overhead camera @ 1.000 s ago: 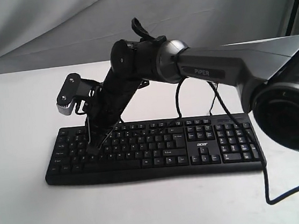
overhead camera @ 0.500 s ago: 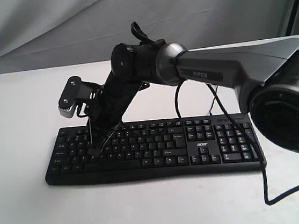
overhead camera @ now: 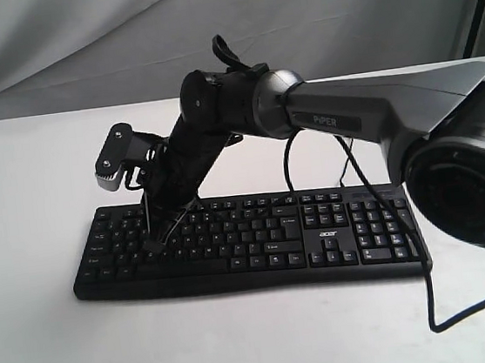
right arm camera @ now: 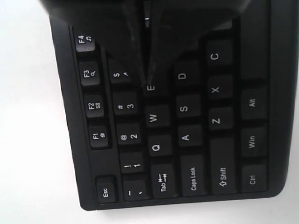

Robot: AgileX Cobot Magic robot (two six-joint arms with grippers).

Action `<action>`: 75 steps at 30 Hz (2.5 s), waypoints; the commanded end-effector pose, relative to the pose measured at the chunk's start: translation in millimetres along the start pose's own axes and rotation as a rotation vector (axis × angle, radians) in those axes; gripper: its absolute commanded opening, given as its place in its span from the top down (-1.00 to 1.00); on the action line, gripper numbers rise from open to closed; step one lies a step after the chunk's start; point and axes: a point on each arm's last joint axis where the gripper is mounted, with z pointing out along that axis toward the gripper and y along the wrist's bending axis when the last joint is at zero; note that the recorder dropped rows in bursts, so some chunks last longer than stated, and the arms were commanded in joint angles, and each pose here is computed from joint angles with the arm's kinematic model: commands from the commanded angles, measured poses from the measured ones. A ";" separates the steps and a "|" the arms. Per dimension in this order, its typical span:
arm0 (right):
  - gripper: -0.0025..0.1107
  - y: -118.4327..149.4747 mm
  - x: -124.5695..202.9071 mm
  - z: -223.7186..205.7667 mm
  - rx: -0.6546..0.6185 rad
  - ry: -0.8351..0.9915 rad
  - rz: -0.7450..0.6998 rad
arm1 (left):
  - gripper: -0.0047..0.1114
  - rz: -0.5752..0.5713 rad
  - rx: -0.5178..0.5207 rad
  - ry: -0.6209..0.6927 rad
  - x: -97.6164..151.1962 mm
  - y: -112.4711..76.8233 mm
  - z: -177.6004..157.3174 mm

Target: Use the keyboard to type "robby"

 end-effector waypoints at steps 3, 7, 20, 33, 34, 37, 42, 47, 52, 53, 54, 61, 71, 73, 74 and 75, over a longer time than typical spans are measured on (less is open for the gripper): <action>0.96 -1.8 -0.1 -1.1 0.007 -0.003 -0.004 | 0.92 0.003 0.004 -0.005 0.7 -0.2 0.1; 0.96 -1.2 3.4 4.1 -0.006 0.011 -0.014 | 0.92 0.003 0.004 -0.005 0.7 -0.2 0.1; 0.96 -0.6 3.8 4.1 -0.013 0.016 -0.015 | 0.92 0.003 0.004 -0.005 0.7 -0.2 0.1; 0.96 4.7 -14.5 -42.9 0.018 -0.027 -0.049 | 0.92 0.003 0.004 -0.005 0.7 -0.2 0.1; 0.96 6.7 -12.7 -45.0 0.016 -0.022 -0.048 | 0.92 0.003 0.004 -0.005 0.7 -0.2 0.1; 0.96 6.5 0.0 -52.6 0.031 -0.013 -0.040 | 0.92 0.003 0.004 -0.005 0.7 -0.2 0.1; 0.96 3.6 36.7 -59.2 0.029 -0.025 0.045 | 0.92 0.003 0.004 -0.005 0.7 -0.2 0.1; 0.96 4.4 58.3 -65.8 -0.001 -0.062 0.085 | 0.92 0.003 0.004 -0.005 0.7 -0.2 0.1; 0.96 2.8 60.9 -64.6 0.035 -0.062 0.085 | 0.92 0.003 0.004 -0.005 0.7 -0.2 0.1; 0.96 2.6 61.3 -64.6 0.037 -0.057 0.081 | 0.92 0.003 0.004 -0.005 0.7 -0.2 0.1; 0.96 2.5 62.3 -63.6 0.038 -0.050 0.082 | 0.92 0.003 0.004 -0.005 0.7 -0.2 0.1; 0.96 0.0 68.9 -61.2 0.070 0.002 0.108 | 0.92 0.003 0.004 -0.005 0.7 -0.2 0.1; 0.96 0.2 76.3 -50.0 0.049 0.037 0.112 | 0.92 0.003 0.004 -0.005 0.7 -0.2 0.1; 0.96 -0.1 76.5 -50.0 0.051 0.039 0.107 | 0.92 0.003 0.004 -0.005 0.7 -0.2 0.1; 0.96 -0.1 76.5 -50.0 0.051 0.039 0.107 | 0.92 0.003 0.004 -0.005 0.7 -0.2 0.1; 0.96 -0.1 76.6 -50.0 0.052 0.040 0.105 | 0.92 0.003 0.004 -0.005 0.7 -0.2 0.1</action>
